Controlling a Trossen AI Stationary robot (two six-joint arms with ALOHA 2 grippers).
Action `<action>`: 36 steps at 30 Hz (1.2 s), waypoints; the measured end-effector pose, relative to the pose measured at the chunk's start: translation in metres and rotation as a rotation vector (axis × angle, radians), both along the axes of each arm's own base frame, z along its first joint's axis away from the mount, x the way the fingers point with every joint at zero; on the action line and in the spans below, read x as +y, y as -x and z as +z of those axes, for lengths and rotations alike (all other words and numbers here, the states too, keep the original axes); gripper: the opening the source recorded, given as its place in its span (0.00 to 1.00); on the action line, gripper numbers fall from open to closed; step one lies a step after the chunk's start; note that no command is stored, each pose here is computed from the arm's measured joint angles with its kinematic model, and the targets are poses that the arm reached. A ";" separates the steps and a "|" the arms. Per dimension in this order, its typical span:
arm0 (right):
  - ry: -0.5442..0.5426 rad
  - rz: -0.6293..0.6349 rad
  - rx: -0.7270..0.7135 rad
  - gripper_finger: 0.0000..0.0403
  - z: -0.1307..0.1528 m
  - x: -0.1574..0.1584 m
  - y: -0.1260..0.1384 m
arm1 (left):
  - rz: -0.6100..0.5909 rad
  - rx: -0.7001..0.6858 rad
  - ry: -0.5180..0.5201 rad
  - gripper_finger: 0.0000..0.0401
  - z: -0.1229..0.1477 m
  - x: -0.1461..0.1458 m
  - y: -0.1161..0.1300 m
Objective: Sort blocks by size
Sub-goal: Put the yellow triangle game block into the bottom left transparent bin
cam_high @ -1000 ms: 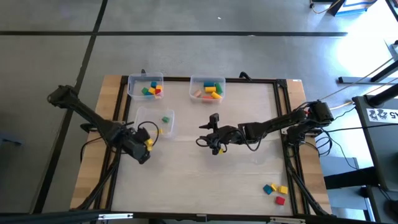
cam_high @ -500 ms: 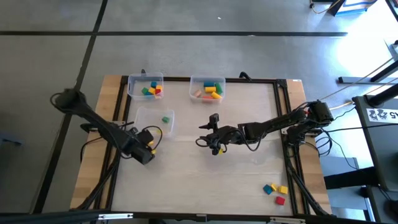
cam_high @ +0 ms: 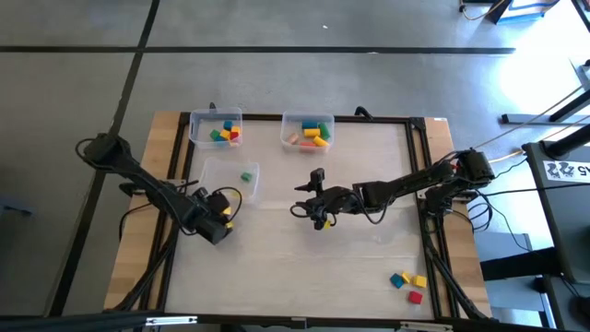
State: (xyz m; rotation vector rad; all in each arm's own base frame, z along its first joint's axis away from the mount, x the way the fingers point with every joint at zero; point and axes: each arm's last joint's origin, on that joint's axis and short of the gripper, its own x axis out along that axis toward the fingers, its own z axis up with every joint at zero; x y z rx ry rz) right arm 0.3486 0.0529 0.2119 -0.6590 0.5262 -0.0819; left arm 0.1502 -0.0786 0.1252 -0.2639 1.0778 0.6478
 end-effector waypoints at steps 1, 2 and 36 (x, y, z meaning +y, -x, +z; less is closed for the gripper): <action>0.000 0.000 0.000 0.56 0.000 0.000 0.000 | -0.014 0.000 -0.001 0.55 0.000 0.000 -0.001; 0.000 0.000 -0.001 0.56 0.000 0.000 0.000 | -0.036 0.001 -0.001 0.54 0.000 -0.001 -0.001; -0.008 -0.004 -0.003 0.56 0.000 0.000 0.000 | -0.307 -0.151 -0.025 0.53 0.030 -0.003 -0.006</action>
